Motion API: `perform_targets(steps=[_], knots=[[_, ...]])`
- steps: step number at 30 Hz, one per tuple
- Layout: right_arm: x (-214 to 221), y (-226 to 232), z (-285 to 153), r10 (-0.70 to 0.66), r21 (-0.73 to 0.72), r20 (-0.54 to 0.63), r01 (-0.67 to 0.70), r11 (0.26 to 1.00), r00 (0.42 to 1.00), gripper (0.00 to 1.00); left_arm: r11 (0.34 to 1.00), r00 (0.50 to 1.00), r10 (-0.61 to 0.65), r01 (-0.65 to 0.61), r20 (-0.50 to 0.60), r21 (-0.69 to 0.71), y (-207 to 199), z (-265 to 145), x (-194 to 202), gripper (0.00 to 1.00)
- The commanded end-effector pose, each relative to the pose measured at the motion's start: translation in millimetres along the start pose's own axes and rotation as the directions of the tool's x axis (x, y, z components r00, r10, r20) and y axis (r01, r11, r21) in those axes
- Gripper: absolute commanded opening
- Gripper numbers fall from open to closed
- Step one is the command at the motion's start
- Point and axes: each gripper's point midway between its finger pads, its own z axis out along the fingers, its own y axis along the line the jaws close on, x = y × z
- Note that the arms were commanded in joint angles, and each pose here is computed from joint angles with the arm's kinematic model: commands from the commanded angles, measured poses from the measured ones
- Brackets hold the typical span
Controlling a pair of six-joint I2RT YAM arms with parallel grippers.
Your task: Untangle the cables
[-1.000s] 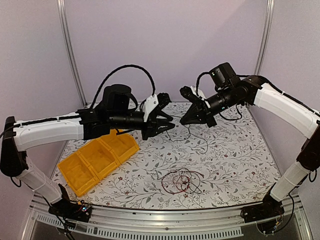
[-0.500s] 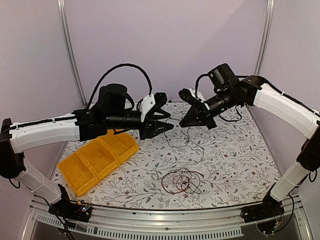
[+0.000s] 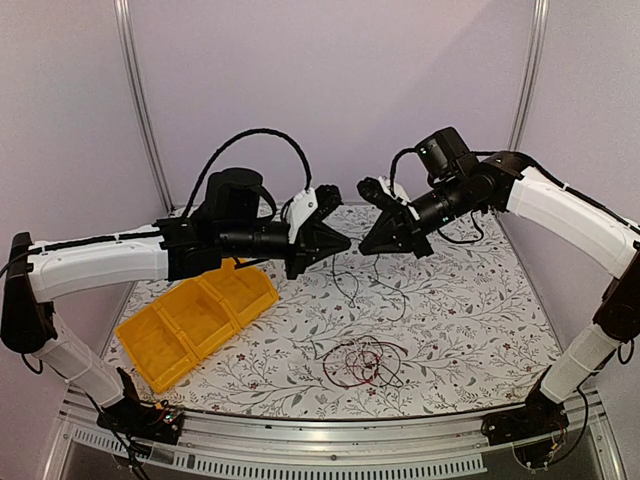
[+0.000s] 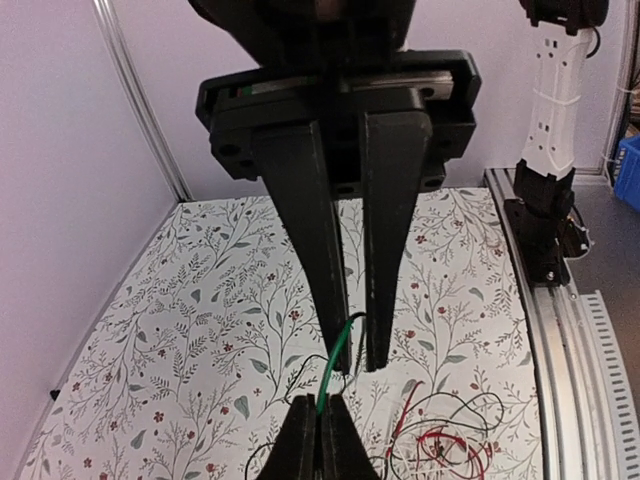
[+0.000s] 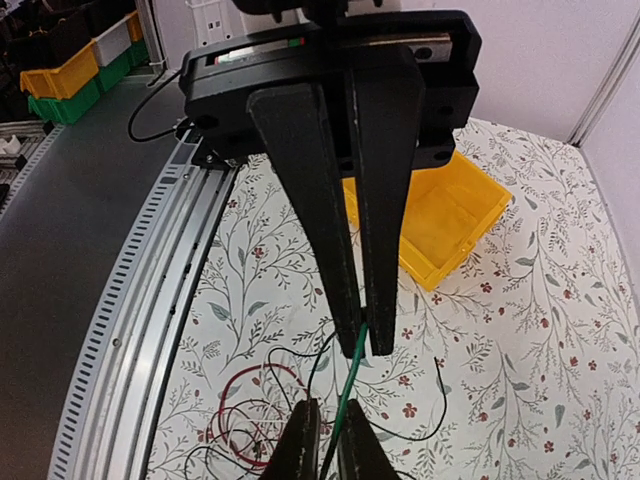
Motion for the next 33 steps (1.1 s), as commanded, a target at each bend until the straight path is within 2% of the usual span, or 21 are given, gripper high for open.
perform_targets(steps=[1,4,8,11,16,20,24,28,33], knots=[[-0.2,-0.3,2.2,0.010,-0.001,-0.006,-0.010,1.000,1.000,0.19,0.999,0.999,-0.024,0.025,0.049,-0.026,4.7,-0.5,-19.4,0.00],[3.7,-17.7,-18.4,0.008,0.108,-0.037,-0.004,0.994,0.999,0.40,0.991,0.997,-0.063,0.067,0.040,-0.115,20.8,-9.7,-23.3,0.00],[7.9,-46.0,-95.0,0.086,0.213,0.127,-0.112,0.971,0.988,0.58,0.968,0.990,-0.134,0.140,0.044,-0.210,36.0,-36.4,-35.5,0.00],[37.1,-51.4,-124.8,0.161,0.268,0.181,-0.206,0.941,0.970,0.60,0.943,0.982,-0.187,0.189,0.035,-0.274,42.4,-60.7,-41.2,0.00],[89.6,-43.5,-125.6,0.214,0.325,0.222,-0.279,0.904,0.951,0.61,0.885,0.966,-0.257,0.242,0.017,-0.398,51.0,-105.9,-43.1,0.00],[131.1,-52.5,-120.6,0.271,0.379,0.239,-0.347,0.858,0.932,0.61,0.799,0.950,-0.309,0.283,0.040,-0.532,63.8,-150.4,-44.8,0.00],[169.1,-61.8,-115.1,0.312,0.473,0.183,-0.362,0.803,0.932,0.61,0.700,0.939,-0.315,0.330,0.141,-0.633,76.8,-201.7,-65.1,0.00],[174.0,-57.1,-113.0,0.300,0.480,0.172,-0.346,0.806,0.938,0.61,0.623,0.927,-0.293,0.370,0.233,-0.689,87.7,-242.7,-88.6,0.00],[175.3,-52.7,-114.3,0.270,0.499,0.143,-0.305,0.811,0.952,0.61,0.533,0.927,-0.306,0.355,0.217,-0.768,99.6,-265.7,-78.7,0.00]])
